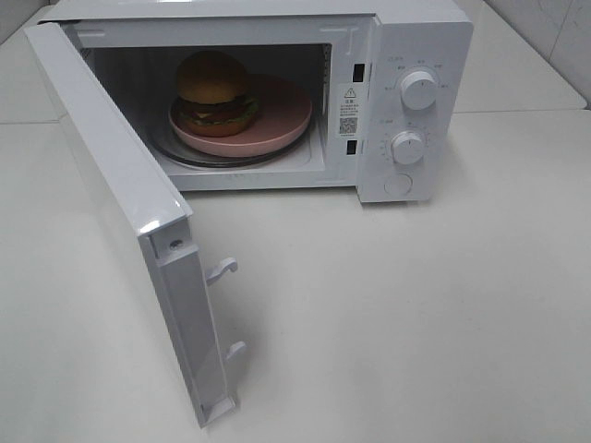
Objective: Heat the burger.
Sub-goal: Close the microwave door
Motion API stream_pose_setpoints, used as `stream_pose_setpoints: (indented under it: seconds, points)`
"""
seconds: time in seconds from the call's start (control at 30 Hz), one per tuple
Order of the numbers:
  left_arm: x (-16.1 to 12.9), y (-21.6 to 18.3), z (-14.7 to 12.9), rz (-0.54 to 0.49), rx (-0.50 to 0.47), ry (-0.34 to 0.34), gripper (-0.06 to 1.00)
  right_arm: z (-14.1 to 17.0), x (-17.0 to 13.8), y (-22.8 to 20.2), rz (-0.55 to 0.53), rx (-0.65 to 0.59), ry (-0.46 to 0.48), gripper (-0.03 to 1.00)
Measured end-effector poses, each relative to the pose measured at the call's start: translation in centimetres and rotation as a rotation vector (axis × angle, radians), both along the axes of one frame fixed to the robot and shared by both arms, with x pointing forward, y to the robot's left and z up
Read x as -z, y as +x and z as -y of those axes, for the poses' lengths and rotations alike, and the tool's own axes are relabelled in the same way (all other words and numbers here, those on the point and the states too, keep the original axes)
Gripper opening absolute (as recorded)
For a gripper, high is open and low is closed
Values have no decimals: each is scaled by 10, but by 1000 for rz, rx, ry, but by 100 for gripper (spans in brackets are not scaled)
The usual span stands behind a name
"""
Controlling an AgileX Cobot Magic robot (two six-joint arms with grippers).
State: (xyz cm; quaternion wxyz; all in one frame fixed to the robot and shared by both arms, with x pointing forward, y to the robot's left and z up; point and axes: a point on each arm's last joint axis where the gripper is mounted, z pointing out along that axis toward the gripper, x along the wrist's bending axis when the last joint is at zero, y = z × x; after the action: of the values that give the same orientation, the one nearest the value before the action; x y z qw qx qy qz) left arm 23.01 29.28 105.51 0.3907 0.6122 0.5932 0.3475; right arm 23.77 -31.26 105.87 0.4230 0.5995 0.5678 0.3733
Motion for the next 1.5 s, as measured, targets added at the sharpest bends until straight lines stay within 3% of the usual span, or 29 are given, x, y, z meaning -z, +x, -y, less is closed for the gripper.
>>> stream_pose_setpoints:
  seconds: [0.33,0.6,1.0,1.03,1.1,1.13,1.2,1.23,1.33,1.5]
  points:
    - [-13,-1,1,50,8,-15,98,0,0,0,0,0,0,76]
    - [-23,23,0,15,-1,-21,87,0,0,0,0,0,0,76]
    - [-34,67,-3,46,-25,-32,48,0,0,0,0,0,0,76]
    - [-35,73,-3,45,-28,-33,39,0,0,0,0,0,0,76]
    - [-35,77,-3,43,-30,-34,33,0,0,0,0,0,0,76]
    - [-35,84,-4,39,-33,-34,23,0,0,0,0,0,0,76]
    - [-35,88,-4,34,-34,-35,17,0,0,0,0,0,0,76]
    - [-35,94,-4,37,-38,-36,7,0,0,0,0,0,0,76]
    - [-36,105,-5,53,-45,-37,0,0,0,0,0,0,0,76]
    - [-39,123,-7,103,-55,-28,0,0,0,0,0,0,0,76]
